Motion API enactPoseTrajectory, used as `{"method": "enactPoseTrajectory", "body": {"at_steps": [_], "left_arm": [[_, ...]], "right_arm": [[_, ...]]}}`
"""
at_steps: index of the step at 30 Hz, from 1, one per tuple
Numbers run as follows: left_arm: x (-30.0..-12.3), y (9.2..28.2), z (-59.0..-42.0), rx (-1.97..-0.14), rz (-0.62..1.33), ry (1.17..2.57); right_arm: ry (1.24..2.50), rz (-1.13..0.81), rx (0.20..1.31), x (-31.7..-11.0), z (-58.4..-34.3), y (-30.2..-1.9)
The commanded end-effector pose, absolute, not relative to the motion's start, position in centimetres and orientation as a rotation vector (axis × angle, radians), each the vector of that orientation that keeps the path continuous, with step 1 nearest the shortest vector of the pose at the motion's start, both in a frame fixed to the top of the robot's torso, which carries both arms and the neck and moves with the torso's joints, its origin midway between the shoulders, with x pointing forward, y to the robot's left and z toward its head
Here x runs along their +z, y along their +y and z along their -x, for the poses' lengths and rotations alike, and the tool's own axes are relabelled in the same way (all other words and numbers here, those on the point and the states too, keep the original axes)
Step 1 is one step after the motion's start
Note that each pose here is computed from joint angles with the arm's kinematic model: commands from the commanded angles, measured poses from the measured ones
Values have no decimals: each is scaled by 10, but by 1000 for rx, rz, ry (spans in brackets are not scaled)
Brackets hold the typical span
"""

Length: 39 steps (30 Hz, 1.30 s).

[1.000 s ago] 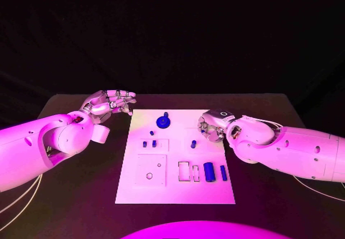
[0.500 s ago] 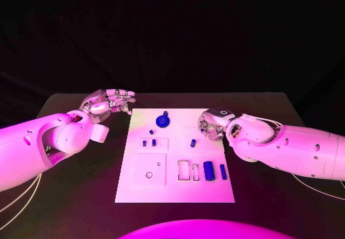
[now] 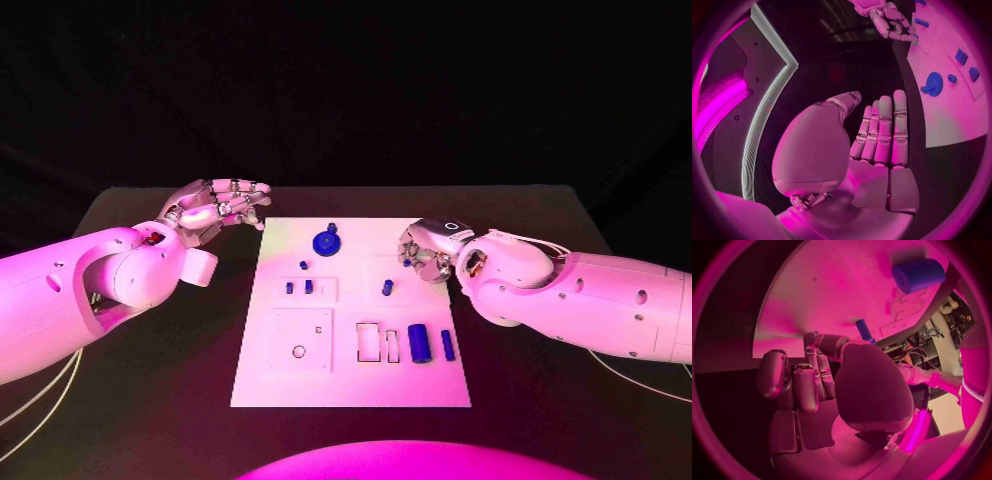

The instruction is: Assemble the parts on the task board

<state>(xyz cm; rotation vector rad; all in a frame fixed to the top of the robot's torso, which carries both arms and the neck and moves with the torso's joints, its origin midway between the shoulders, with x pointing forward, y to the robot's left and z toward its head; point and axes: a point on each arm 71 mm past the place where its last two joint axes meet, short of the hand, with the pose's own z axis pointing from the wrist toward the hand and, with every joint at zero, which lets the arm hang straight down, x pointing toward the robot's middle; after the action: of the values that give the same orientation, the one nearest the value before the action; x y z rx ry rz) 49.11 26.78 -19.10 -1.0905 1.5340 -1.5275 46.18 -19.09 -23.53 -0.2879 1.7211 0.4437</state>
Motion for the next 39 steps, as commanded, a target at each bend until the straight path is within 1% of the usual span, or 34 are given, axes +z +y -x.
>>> {"method": "enactPoseTrajectory", "body": {"at_steps": [1, 13, 27, 33, 39], "left_arm": [[-190, 266, -491, -1543, 1081, 1537], [-190, 267, -491, -1540, 1082, 1536], [-191, 268, -492, -1535, 1084, 1541], [-191, 268, -491, -1535, 1084, 1544], [-191, 269, -491, -1535, 1084, 1546]], "right_arm": [[1744, 283, 441, -238, -459, -193], [1711, 253, 465, -229, -459, -196], [1817, 261, 422, -235, -463, -202], [1826, 271, 434, -235, -462, -201], [1798, 261, 470, -233, -462, -199]]}}
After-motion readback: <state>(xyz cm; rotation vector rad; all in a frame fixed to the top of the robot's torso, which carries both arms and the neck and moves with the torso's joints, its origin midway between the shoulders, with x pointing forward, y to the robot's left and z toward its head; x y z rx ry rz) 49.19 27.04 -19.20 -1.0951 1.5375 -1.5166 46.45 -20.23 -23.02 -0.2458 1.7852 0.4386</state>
